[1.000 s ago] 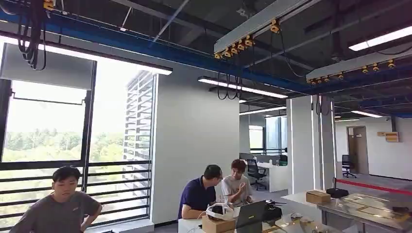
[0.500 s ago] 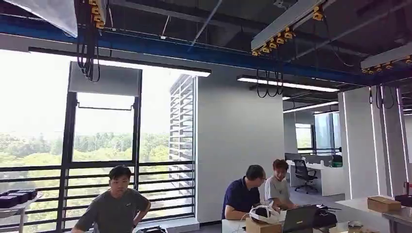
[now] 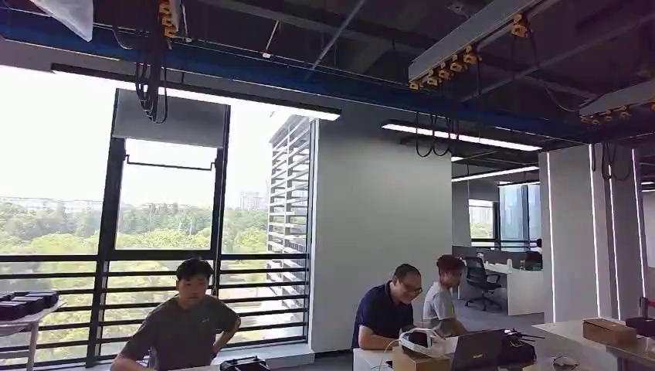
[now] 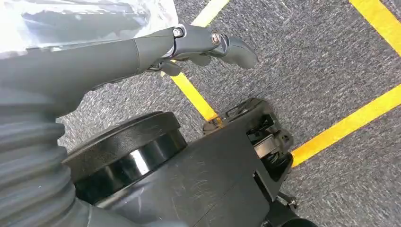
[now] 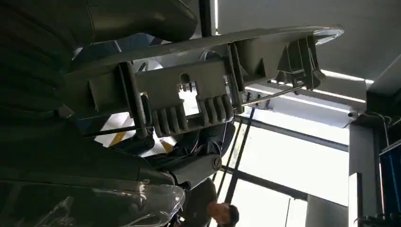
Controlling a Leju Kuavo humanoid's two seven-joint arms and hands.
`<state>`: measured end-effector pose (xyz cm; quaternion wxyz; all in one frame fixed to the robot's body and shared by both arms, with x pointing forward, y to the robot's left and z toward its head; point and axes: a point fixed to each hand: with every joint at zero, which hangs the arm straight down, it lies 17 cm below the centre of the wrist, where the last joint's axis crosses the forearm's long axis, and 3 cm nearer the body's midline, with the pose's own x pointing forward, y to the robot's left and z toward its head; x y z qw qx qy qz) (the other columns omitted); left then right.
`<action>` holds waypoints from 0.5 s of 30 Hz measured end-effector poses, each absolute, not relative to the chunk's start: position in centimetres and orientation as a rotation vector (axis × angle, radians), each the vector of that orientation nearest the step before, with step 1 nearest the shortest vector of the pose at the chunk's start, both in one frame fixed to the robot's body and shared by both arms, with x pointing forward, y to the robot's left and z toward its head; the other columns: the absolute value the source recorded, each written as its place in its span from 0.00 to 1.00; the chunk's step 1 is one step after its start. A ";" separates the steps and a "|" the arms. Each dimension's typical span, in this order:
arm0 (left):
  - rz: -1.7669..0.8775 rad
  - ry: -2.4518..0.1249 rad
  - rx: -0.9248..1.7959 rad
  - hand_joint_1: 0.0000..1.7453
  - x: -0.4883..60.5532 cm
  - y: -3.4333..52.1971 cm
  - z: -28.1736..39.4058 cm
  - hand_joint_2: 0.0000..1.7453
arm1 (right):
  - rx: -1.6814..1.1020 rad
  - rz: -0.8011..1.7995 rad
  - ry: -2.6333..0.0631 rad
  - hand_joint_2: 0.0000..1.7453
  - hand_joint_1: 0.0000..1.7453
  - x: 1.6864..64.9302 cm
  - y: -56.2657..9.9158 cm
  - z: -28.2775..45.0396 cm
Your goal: Take the parts from the cabinet and place them on the table.
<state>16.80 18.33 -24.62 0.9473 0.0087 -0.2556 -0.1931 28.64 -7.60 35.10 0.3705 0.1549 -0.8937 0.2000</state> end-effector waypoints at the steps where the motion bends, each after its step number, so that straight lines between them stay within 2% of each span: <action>1: -0.393 -0.520 0.018 0.00 16.8 18.3 -24.6 1.00 | 0.397 0.512 -2.292 1.00 1.00 28.6 -7.6 35.1; 15: -0.399 -0.518 0.022 0.00 16.8 18.5 -24.7 1.00 | 0.381 0.517 -2.294 1.00 1.00 28.8 -7.6 35.1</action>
